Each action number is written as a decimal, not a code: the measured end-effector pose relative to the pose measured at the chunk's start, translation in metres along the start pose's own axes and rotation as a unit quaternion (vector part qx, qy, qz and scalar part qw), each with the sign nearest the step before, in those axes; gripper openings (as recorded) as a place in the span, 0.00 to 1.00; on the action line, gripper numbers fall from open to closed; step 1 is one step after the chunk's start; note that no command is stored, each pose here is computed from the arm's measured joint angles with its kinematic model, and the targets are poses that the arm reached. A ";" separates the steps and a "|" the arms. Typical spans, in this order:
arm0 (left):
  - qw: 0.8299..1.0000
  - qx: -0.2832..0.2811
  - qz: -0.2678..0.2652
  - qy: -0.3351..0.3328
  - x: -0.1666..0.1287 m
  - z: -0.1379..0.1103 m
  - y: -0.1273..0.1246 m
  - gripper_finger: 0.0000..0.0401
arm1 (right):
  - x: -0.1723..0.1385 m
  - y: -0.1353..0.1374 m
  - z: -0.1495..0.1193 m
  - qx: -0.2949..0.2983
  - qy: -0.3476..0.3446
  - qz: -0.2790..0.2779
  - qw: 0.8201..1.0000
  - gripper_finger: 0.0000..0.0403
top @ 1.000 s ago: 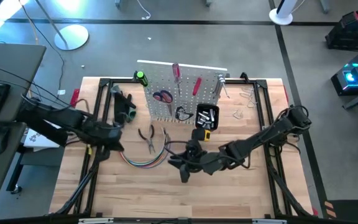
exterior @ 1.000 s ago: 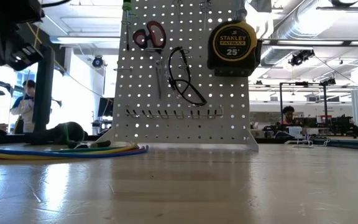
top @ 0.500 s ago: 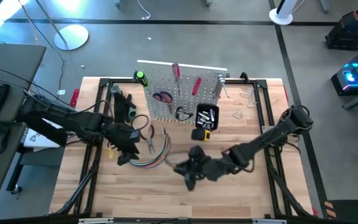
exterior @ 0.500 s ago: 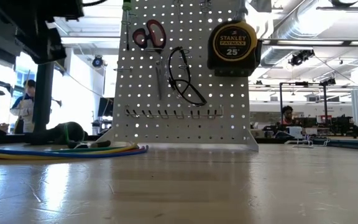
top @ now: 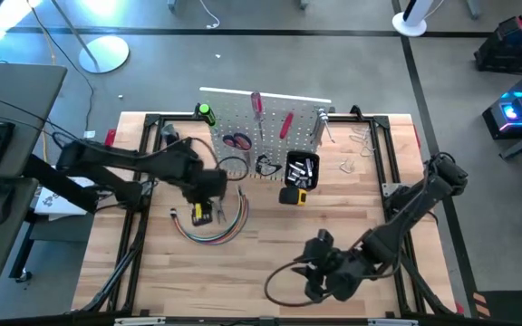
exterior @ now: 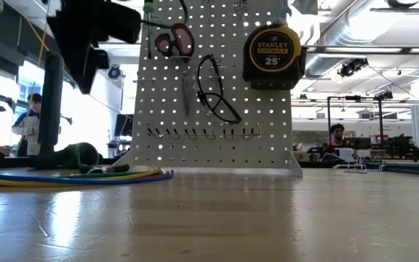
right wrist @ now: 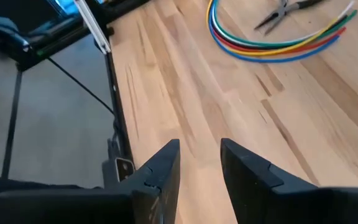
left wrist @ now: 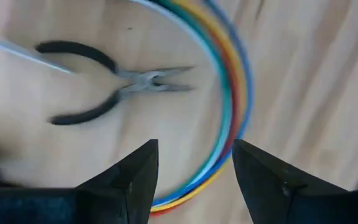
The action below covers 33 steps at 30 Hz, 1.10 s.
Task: Hang tools onto peg board
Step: Hang the plier on the peg board
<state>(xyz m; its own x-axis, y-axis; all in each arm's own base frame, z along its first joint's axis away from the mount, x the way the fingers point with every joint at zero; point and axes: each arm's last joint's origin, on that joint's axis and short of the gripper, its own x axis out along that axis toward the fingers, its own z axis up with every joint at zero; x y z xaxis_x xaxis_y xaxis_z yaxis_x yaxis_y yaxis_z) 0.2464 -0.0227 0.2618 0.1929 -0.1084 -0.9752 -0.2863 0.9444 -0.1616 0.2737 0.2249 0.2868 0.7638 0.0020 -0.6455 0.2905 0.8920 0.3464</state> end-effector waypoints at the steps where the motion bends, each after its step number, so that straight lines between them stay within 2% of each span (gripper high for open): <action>1: 1.000 0.024 0.007 0.013 0.001 0.003 0.004 0.49 | -0.001 0.000 -0.001 -0.003 0.001 -0.002 1.000 0.27; 3: 0.995 0.087 0.034 0.031 0.007 0.008 0.012 0.49 | -0.001 0.001 -0.002 -0.001 0.001 -0.001 1.000 0.27; 7: 0.971 0.219 0.067 0.073 0.033 0.011 0.024 0.49 | -0.001 0.002 0.000 0.020 -0.014 -0.001 1.000 0.27; 11: 0.949 0.292 0.065 0.100 0.067 0.001 0.032 0.49 | -0.002 0.002 -0.002 0.012 -0.011 0.002 1.000 0.27; 13: 0.937 0.322 0.083 0.106 0.083 -0.005 0.037 0.49 | -0.002 0.003 -0.002 0.019 -0.011 0.002 1.000 0.27; 15: 0.931 0.337 0.105 0.098 0.092 -0.003 0.041 0.49 | -0.003 0.002 -0.002 0.033 -0.012 0.000 0.999 0.27; 20: 0.931 0.341 0.115 0.057 0.098 0.008 0.044 0.49 | 0.000 -0.001 0.003 0.049 -0.034 -0.017 0.998 0.27; 26: 0.918 0.357 0.103 0.135 0.116 -0.010 0.051 0.49 | 0.005 -0.006 0.009 0.058 -0.029 -0.021 0.998 0.27; 30: 0.922 0.342 0.103 0.148 0.121 -0.016 0.053 0.49 | 0.007 -0.009 0.013 0.062 -0.032 -0.025 0.997 0.27; 33: 0.925 0.343 0.105 0.128 0.121 -0.013 0.052 0.49 | 0.009 -0.011 0.015 0.062 -0.033 -0.028 0.997 0.27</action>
<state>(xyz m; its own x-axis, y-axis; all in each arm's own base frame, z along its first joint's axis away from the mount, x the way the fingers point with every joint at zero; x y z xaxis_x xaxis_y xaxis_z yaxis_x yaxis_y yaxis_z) 0.2428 0.0092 0.1336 -0.0528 0.1128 -0.9922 0.3867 0.9184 0.0838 0.2861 0.2086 0.2879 0.7794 -0.0799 -0.6215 0.3999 0.8271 0.3951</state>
